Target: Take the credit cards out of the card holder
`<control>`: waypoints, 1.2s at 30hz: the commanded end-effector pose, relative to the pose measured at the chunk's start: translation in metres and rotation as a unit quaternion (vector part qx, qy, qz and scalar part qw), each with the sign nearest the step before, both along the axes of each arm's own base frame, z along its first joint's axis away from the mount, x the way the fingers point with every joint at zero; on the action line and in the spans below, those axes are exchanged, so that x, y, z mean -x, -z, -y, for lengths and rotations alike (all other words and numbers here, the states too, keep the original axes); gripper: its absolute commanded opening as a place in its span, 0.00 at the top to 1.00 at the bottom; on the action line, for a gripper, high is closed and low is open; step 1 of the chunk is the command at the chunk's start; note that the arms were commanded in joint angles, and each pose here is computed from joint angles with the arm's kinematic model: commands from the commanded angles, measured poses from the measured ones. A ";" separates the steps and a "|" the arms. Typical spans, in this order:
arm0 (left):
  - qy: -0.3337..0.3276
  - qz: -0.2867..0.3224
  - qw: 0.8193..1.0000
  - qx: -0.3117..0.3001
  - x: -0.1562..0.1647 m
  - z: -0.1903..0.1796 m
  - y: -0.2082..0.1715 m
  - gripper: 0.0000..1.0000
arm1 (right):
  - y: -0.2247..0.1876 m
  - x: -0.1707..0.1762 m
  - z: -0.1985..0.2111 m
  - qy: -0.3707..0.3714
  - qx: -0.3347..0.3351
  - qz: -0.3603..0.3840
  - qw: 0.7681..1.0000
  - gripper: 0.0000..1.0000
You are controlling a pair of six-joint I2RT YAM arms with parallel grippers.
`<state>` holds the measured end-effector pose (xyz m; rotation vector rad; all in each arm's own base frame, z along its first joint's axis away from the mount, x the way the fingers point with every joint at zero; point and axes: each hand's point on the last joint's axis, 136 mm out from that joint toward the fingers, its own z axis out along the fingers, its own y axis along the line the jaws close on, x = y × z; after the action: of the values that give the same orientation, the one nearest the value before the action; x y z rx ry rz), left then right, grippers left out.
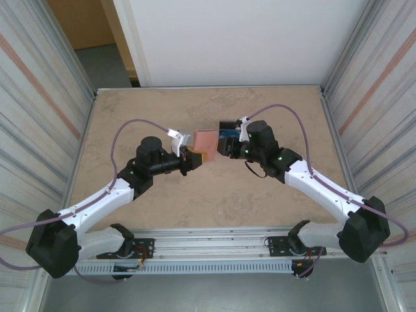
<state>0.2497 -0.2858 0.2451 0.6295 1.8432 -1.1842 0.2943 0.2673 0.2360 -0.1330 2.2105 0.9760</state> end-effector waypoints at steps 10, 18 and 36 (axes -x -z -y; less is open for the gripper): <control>0.116 0.099 0.986 0.065 0.045 -0.003 -0.066 1.00 | -0.065 0.032 -0.001 -0.090 -0.068 0.130 0.985 0.49; 0.163 0.120 0.975 0.088 0.063 -0.010 -0.090 1.00 | -0.083 0.059 -0.006 -0.157 -0.115 0.179 0.964 0.39; 0.198 0.100 0.969 0.110 0.065 -0.003 -0.104 1.00 | -0.095 0.093 -0.018 -0.265 -0.144 0.219 0.928 0.49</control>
<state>0.1887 -0.2805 0.3230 0.9463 1.5280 -1.4947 0.2202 0.2796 0.3295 -0.6552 1.6728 1.3434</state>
